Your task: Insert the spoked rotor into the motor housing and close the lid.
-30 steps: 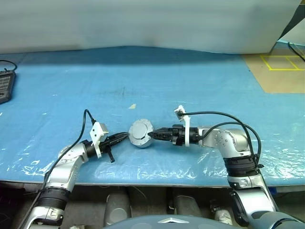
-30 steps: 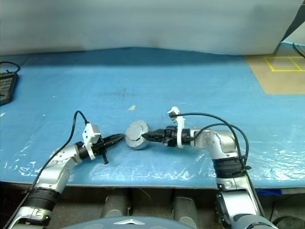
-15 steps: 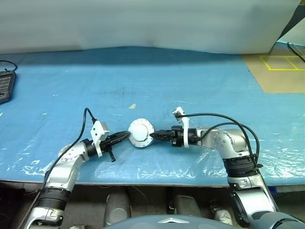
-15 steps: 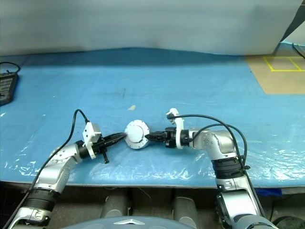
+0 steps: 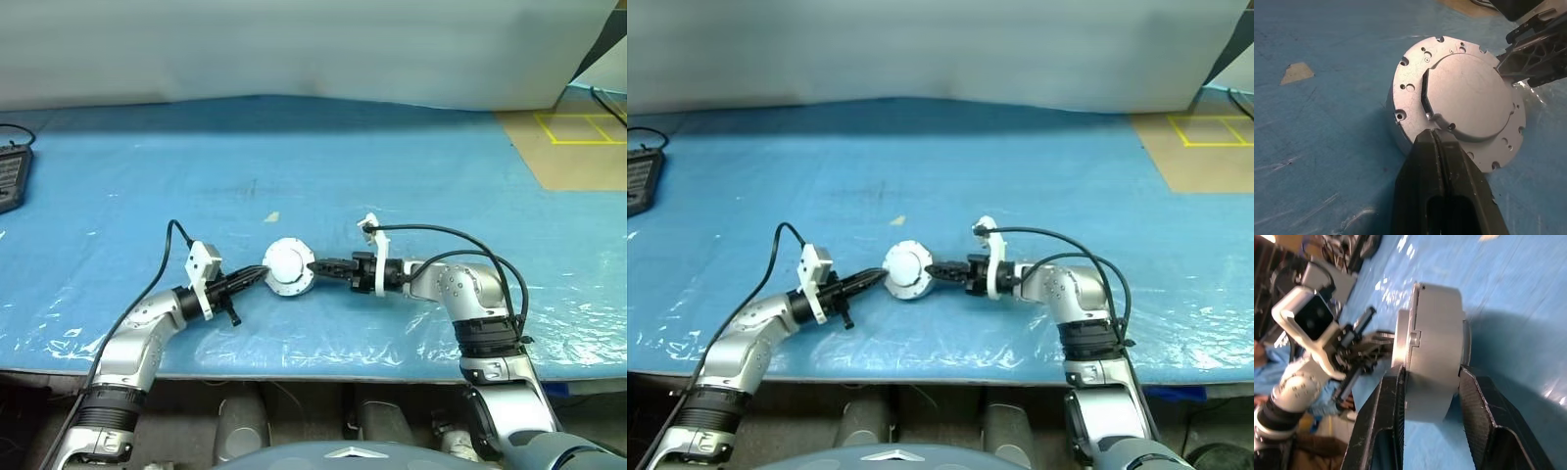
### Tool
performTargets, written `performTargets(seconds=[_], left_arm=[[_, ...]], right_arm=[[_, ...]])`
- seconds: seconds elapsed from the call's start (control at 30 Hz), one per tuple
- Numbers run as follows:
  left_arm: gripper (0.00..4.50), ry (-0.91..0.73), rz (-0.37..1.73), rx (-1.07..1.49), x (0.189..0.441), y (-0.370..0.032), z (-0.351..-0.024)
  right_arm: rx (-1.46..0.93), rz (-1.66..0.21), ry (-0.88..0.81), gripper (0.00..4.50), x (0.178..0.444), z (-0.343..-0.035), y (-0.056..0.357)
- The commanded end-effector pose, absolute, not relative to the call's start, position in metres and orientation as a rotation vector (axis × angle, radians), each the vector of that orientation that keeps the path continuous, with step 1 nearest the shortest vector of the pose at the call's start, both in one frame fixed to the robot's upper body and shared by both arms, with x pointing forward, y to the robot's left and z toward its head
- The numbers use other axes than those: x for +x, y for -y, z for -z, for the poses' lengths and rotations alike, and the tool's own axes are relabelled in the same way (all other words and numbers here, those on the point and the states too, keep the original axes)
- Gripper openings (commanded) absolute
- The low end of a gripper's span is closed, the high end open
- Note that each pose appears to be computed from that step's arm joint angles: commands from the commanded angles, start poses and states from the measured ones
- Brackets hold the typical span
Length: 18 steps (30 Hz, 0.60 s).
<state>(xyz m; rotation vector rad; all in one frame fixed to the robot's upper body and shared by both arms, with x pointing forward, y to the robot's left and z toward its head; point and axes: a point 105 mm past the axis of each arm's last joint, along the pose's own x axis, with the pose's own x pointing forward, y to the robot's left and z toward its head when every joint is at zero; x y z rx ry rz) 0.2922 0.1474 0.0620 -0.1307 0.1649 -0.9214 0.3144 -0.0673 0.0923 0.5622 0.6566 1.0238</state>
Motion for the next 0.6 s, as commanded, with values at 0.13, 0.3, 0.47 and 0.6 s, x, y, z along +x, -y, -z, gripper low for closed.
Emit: performTargets(seconds=[0.13, 0.3, 0.47, 0.6], left_arm=[[0.0, -0.124, 0.844, -0.28, 0.302, -0.157, -0.077], [0.0, -0.073, 0.793, -0.472, 0.309, -0.159, -0.09], [0.86, 0.014, 0.728, -0.724, 0.315, -0.163, -0.105], [2.3, 0.025, 0.716, -0.864, 0.315, -0.162, -0.11]], right_arm=[[0.666, -1.015, -0.523, 1.24, 0.332, -0.124, 0.075], [0.789, -0.987, -0.466, 1.24, 0.343, -0.14, 0.08], [0.921, -0.985, -0.381, 1.24, 0.352, -0.161, 0.082], [0.978, -0.997, -0.333, 1.24, 0.356, -0.174, 0.081]])
